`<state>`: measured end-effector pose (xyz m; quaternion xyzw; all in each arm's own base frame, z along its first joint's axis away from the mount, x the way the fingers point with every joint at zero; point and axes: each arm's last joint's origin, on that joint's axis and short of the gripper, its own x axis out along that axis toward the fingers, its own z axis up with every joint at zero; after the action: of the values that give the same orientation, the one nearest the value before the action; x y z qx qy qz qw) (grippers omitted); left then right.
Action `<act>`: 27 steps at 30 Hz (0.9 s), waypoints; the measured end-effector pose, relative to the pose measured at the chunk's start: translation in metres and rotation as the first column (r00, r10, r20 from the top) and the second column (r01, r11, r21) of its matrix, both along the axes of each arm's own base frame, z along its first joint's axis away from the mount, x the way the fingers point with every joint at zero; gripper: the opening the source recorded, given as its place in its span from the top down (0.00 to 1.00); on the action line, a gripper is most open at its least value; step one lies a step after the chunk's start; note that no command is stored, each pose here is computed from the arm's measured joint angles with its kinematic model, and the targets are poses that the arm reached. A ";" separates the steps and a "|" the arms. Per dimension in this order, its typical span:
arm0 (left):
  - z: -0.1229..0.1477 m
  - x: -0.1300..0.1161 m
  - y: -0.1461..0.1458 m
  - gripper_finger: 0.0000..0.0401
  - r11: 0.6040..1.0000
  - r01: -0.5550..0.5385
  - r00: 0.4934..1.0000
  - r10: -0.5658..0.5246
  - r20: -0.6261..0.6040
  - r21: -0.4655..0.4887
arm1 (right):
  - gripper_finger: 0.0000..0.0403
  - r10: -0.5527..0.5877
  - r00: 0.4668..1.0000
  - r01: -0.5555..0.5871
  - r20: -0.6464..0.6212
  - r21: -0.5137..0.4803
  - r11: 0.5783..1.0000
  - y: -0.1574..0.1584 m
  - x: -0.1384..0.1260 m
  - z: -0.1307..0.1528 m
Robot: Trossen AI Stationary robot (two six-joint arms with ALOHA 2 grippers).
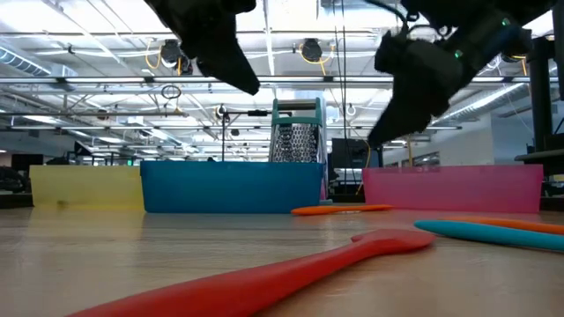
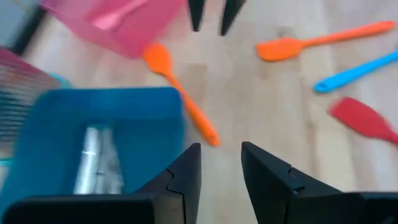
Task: Pick & Place Kitchen Items
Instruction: Put the top orange spatula into the red bin
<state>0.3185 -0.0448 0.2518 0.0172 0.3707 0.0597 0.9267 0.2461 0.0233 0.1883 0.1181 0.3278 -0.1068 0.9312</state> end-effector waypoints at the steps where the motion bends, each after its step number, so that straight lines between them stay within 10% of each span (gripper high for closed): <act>1: -0.003 -0.001 -0.003 0.70 1.000 0.004 1.000 -0.004 -0.003 -0.019 | 0.65 -0.014 1.000 0.013 -0.022 -0.006 1.000 0.003 0.002 -0.006; 11: -0.044 -0.016 -0.032 0.70 0.989 0.016 0.996 -0.003 0.087 -0.148 | 0.65 -0.112 0.972 0.060 -0.204 -0.245 0.968 -0.009 0.011 -0.046; 27: -0.106 -0.003 -0.037 0.70 0.956 -0.075 0.992 0.100 0.077 -0.282 | 0.65 -0.028 0.945 -0.081 -0.325 -0.317 0.945 -0.065 0.015 -0.062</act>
<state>0.3156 -0.0820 0.1457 -0.1326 0.3333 0.0485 0.9322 0.2615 -0.0418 0.1267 -0.0610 0.4562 -0.1647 0.8724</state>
